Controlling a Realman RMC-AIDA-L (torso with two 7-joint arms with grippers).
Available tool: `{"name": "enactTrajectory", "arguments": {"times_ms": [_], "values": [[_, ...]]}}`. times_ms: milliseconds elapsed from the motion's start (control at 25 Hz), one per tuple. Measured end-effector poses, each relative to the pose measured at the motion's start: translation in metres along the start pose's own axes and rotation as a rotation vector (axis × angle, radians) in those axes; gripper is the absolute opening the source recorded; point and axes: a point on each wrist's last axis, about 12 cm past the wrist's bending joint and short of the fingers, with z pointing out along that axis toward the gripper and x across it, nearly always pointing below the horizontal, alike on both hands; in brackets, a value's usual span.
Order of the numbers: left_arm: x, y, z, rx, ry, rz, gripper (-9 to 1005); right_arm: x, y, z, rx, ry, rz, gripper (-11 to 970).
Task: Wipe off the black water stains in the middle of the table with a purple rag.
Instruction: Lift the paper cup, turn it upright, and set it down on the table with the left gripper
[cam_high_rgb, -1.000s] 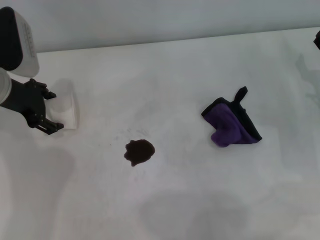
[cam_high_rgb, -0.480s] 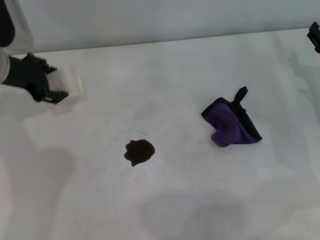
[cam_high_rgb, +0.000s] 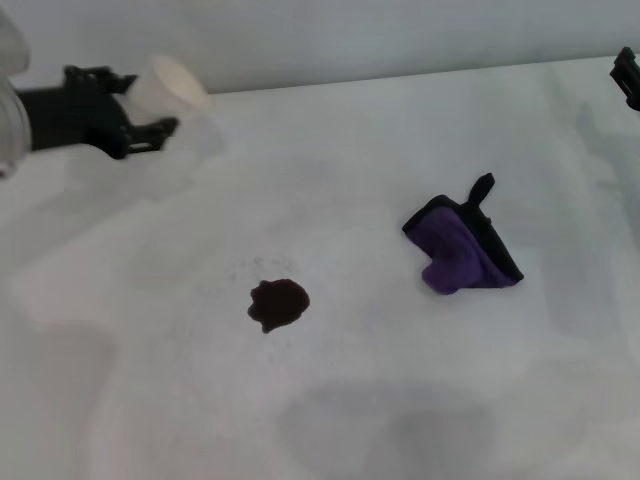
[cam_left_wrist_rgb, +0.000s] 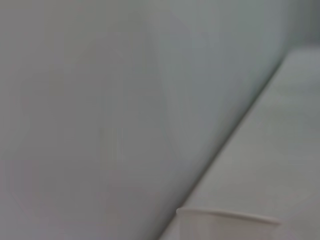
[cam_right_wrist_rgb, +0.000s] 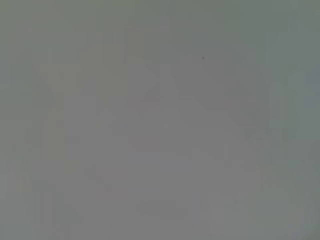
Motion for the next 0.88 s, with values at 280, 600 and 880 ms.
{"name": "enactTrajectory", "arguments": {"times_ms": [280,600,880], "values": [[0.053,-0.062,-0.003,-0.169,-0.307,-0.041,683,0.005,0.0,-0.003,0.006,0.014,0.011,869],[0.087,-0.114,-0.011,-0.557,-0.376,-0.29,683,0.006,0.002,-0.003,0.005,0.019,0.018,868],[0.096,-0.119,0.0,-0.548,-0.278,-0.449,688,0.006,0.003,-0.002,-0.001,0.021,0.016,868]]}}
